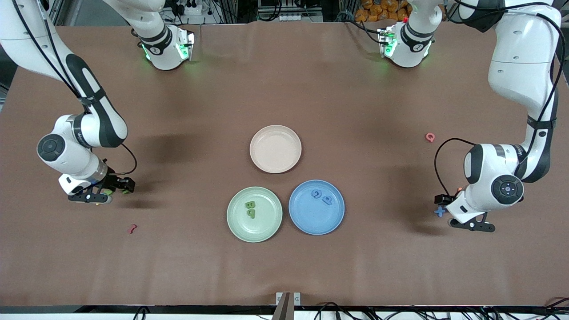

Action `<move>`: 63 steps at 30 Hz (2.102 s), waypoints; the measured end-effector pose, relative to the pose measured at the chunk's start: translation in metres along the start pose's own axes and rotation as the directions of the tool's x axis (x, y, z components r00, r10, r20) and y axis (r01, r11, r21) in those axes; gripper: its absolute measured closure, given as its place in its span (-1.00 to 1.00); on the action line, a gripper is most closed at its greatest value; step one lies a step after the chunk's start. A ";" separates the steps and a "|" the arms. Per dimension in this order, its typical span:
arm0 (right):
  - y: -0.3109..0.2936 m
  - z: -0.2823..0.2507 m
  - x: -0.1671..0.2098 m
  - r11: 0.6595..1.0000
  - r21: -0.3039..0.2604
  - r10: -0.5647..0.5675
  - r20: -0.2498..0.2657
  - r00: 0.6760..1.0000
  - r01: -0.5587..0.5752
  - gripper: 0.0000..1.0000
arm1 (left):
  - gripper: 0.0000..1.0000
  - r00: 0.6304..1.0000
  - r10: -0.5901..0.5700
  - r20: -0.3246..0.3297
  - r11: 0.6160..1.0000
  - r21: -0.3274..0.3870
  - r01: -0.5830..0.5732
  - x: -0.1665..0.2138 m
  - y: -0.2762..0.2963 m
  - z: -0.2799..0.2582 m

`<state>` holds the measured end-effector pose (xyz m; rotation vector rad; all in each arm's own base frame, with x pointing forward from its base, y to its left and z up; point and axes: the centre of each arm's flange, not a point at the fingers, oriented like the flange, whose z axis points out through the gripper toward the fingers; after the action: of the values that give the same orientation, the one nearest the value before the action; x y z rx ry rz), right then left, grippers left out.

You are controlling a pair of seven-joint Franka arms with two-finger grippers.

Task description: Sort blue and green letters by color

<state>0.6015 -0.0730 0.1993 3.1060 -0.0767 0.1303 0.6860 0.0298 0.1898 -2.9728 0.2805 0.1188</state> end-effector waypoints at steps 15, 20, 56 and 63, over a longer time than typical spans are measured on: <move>0.007 0.010 -0.001 1.000 0.000 0.003 -0.002 1.000 -0.003 -0.29 | -1.00 0.999 0.037 0.022 0.999 -0.013 -0.036 -0.010 -0.011 0.016; 0.010 0.014 -0.002 1.000 0.002 0.001 -0.002 1.000 -0.001 -0.24 | -1.00 0.999 0.039 0.016 0.999 -0.015 -0.039 -0.010 -0.009 0.021; -0.024 0.005 0.017 0.999 0.027 0.018 0.003 1.000 -0.018 0.37 | 0.30 0.999 -0.037 -0.036 0.999 -0.036 0.036 -0.002 -0.006 0.014; -0.086 -0.016 0.035 0.995 0.025 0.094 0.016 0.995 -0.094 0.37 | 0.30 0.991 -0.122 -0.061 0.991 -0.060 0.119 0.008 0.014 0.001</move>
<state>0.6389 0.0114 0.2157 3.1292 -0.2239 0.1121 0.6907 0.0155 0.1859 -3.0436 0.1060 0.0173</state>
